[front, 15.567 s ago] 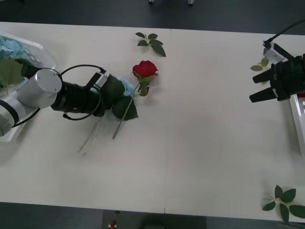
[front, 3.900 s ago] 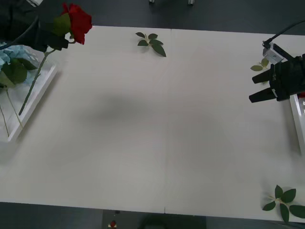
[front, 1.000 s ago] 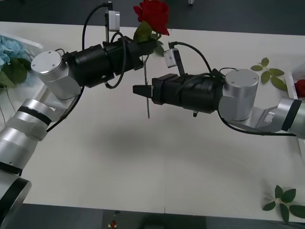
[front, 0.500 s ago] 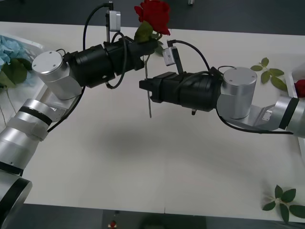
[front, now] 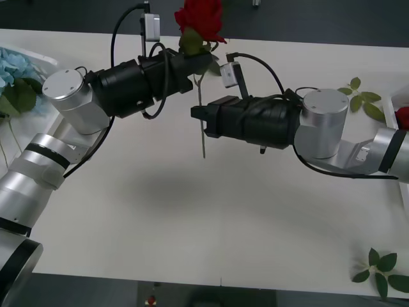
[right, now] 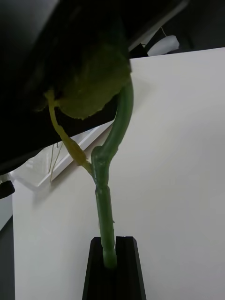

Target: Put the red flowers into the right box and the blue flowers into the left box

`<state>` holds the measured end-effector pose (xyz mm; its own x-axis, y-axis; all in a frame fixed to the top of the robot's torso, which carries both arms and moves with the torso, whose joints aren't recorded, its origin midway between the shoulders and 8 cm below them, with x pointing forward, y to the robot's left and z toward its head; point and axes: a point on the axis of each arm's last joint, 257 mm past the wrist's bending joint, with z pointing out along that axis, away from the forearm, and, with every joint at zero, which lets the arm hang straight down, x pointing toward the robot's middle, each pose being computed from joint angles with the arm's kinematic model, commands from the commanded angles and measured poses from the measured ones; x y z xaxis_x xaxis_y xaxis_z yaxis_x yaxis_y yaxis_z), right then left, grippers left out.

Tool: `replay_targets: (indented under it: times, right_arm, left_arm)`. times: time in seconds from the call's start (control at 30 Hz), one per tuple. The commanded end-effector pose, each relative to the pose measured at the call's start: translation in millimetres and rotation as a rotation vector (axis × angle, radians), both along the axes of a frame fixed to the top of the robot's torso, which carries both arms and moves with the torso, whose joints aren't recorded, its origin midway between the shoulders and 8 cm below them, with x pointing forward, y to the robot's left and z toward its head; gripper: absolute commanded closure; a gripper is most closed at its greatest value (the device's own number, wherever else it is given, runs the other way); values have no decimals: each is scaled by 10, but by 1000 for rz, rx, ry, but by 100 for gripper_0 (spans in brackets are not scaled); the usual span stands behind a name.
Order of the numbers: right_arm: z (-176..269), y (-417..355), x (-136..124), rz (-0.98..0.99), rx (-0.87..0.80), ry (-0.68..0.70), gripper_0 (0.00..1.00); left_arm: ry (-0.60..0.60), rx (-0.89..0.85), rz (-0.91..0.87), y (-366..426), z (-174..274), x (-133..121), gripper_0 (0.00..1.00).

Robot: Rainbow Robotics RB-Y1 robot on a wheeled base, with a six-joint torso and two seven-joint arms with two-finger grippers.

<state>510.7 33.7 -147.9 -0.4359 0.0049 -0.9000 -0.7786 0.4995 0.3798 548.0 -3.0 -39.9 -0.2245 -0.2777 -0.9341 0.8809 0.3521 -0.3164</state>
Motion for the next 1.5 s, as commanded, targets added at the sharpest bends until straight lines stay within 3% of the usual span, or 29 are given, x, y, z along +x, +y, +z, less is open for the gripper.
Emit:
replay_targets:
  times: [0.03,0.5,0.9,1.3,1.5]
  right_arm:
    - [310,-122,38,3,-2,-46,100]
    - [628,-695,-158,12,-85,-123,100]
    - [885,-2257,-322,27,-332,-123,100]
    - [1118,-4776,-177,-226,-448,113,100]
    - [1021,-5732,-343,-394,-551,264,100]
  left_arm:
    - [-21,-18,-15,-33,105,-76,0]
    - [-13,-31,-17,-23,106,-85,0]
    - [-62,29,19,467,221,6,0]
    - [-133,262,162,1484,232,248,0]
    - [-160,493,265,2102,14,417,0]
